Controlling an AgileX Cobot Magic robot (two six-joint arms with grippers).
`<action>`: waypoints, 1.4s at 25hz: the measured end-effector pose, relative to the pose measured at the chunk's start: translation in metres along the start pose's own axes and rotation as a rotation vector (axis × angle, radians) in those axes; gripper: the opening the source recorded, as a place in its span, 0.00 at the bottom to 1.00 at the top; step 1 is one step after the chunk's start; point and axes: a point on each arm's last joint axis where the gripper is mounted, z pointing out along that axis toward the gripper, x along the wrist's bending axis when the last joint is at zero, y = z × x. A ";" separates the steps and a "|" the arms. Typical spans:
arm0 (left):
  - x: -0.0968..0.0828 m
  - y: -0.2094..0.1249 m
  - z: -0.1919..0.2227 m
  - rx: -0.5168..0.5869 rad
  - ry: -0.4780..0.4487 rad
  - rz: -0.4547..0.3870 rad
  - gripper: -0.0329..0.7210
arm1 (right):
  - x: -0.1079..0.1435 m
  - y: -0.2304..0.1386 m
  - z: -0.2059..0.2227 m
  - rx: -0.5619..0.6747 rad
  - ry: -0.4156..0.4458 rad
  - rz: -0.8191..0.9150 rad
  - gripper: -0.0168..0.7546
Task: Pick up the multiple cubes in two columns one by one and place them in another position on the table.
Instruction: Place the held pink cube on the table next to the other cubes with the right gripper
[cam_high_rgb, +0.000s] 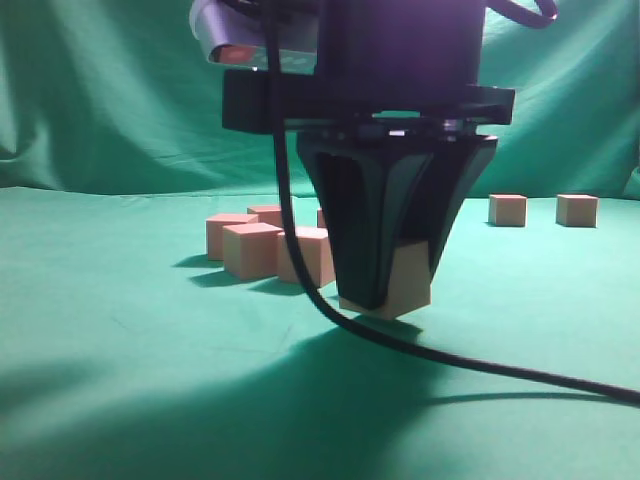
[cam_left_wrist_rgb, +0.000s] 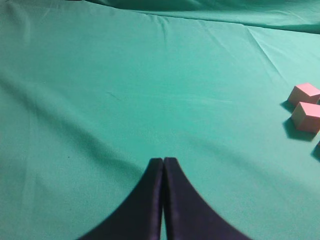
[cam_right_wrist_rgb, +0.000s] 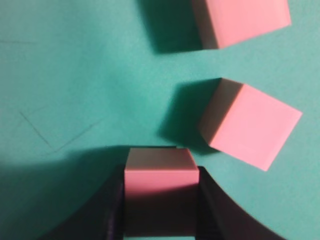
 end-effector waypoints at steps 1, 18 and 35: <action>0.000 0.000 0.000 0.000 0.000 0.000 0.04 | 0.000 0.000 0.000 0.001 0.000 0.000 0.37; 0.000 0.000 0.000 0.000 0.000 0.000 0.04 | 0.001 -0.002 0.000 0.027 0.015 0.015 0.73; 0.000 0.000 0.000 0.000 0.000 0.000 0.04 | -0.030 -0.005 -0.118 -0.164 -0.210 0.128 0.75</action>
